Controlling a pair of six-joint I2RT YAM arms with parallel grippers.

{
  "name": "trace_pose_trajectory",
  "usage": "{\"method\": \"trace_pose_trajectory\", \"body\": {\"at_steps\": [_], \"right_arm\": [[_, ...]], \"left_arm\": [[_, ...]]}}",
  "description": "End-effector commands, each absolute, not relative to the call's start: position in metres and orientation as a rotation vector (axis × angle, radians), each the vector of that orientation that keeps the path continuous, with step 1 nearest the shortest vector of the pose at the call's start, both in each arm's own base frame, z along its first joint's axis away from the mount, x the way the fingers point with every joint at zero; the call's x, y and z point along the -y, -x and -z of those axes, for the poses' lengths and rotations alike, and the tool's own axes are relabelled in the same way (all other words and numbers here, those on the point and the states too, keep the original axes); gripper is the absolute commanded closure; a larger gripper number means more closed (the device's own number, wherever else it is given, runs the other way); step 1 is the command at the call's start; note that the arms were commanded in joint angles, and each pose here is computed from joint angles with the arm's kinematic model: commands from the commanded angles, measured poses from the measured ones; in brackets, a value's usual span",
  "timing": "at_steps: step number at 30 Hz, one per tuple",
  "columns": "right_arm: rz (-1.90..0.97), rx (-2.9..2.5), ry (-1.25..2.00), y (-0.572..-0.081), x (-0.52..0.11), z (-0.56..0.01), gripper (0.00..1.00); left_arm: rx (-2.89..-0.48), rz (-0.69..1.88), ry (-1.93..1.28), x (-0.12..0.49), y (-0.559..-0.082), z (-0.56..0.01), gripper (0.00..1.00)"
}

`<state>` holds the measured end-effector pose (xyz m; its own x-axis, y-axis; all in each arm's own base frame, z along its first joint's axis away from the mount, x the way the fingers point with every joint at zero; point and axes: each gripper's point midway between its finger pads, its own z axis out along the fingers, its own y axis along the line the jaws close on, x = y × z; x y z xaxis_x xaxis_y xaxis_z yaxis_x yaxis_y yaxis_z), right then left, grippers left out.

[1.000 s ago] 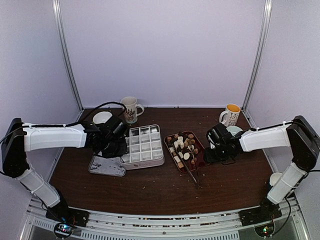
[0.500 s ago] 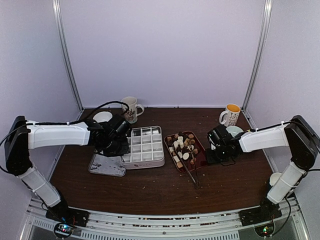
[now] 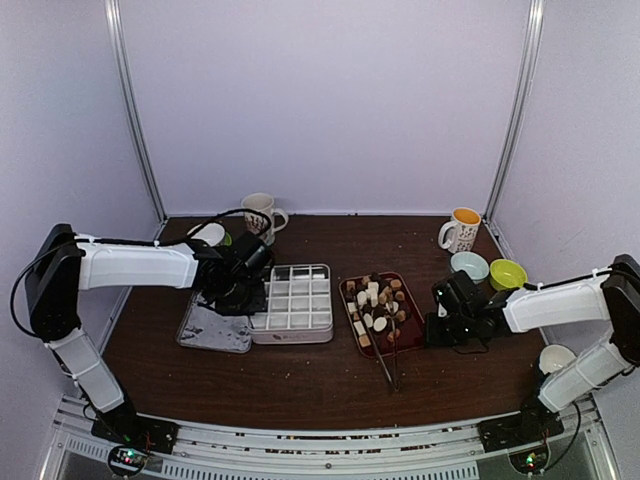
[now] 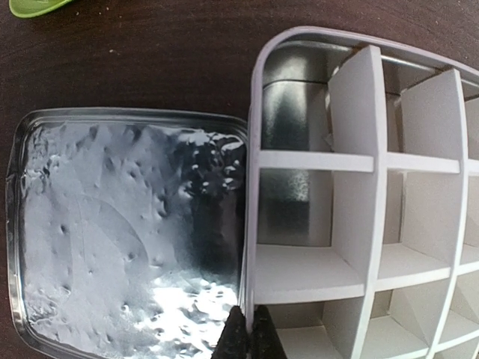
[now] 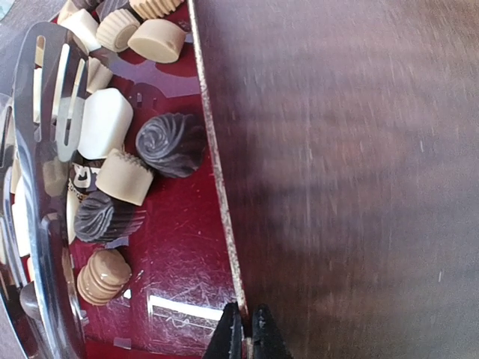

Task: Pack the chocolate
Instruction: Move the plate to the center of the board.

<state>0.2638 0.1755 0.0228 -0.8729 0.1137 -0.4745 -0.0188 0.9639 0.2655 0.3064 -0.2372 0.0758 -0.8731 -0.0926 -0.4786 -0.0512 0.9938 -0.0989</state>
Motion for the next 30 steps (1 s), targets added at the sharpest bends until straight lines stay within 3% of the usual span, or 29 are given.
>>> {"method": "trace_pose_trajectory", "body": {"at_steps": [1,9,16,30], "right_arm": [[-0.407,-2.601,-0.111,-0.246,-0.177,-0.024,0.95],[-0.483,-2.644,-0.068,-0.229,-0.188,-0.022,0.85],[-0.375,-2.599,-0.055,-0.242,-0.172,-0.036,0.59],[-0.446,-2.663,0.028,-0.266,-0.192,-0.029,0.63]], "left_arm": [[-2.583,0.201,0.078,0.258,-0.32,-0.091,1.0],[-2.608,0.202,0.036,0.264,-0.318,-0.081,1.0],[-2.619,0.198,0.023,0.267,-0.318,-0.076,1.0],[-2.633,0.209,-0.005,0.278,-0.318,-0.072,1.0]]}}
